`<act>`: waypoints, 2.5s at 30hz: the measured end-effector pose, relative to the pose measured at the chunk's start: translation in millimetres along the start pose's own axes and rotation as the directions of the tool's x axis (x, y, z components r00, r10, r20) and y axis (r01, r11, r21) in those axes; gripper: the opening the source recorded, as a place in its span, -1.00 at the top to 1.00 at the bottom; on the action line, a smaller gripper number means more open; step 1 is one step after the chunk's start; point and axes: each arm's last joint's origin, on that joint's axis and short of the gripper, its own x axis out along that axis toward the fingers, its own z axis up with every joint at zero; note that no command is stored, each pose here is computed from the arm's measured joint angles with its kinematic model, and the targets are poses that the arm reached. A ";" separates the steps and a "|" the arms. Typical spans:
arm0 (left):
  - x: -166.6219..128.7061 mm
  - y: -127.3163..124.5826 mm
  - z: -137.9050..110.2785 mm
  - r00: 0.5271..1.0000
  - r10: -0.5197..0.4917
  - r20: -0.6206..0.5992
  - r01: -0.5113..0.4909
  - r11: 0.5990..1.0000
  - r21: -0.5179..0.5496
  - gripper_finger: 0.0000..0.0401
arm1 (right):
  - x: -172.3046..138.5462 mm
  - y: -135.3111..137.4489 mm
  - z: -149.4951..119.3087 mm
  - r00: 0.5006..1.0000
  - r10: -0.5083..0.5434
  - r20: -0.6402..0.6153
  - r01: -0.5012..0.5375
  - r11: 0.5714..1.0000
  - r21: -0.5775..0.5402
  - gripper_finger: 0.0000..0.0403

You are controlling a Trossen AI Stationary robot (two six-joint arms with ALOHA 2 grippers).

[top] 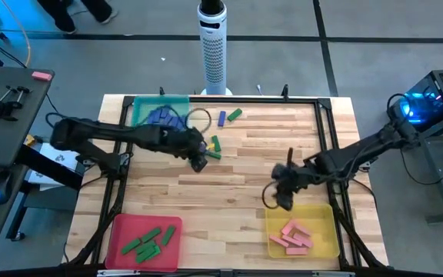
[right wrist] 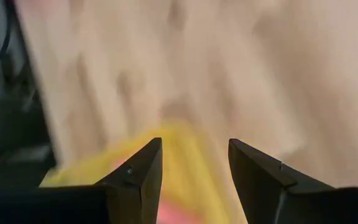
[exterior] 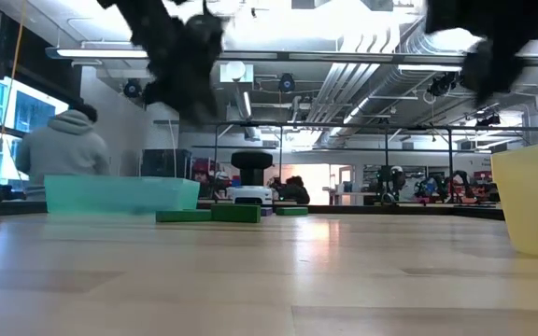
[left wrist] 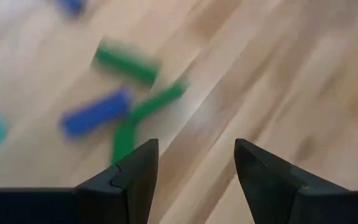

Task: Sort blocks
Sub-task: Put the green block into the red bin

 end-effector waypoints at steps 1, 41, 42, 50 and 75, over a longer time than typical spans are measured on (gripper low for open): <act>7.5 1.9 -4.7 0.998 0.039 -0.057 -0.040 0.999 -0.004 0.01 | -3.7 -0.4 6.5 0.998 -0.030 0.056 0.031 0.999 -0.013 0.21; 62.4 -1.0 -27.5 0.952 0.212 -0.223 -0.181 0.972 0.149 0.10 | -18.7 -30.8 24.6 0.979 -0.205 -0.004 0.204 0.975 -0.085 0.21; 64.2 1.4 -26.7 0.949 0.213 -0.233 -0.188 0.974 0.125 0.04 | -18.7 -30.8 24.6 0.979 -0.205 -0.004 0.204 0.975 -0.085 0.21; 88.3 20.6 -47.4 0.894 0.200 -0.401 -0.209 0.978 0.022 -0.39 | -18.5 -30.5 25.0 0.979 -0.202 0.000 0.202 0.976 -0.077 0.21; -38.2 -52.9 -79.7 0.914 -0.180 -0.363 0.293 0.912 0.286 0.74 | -35.0 -45.5 50.8 0.957 -0.182 0.226 0.214 0.968 -0.127 0.21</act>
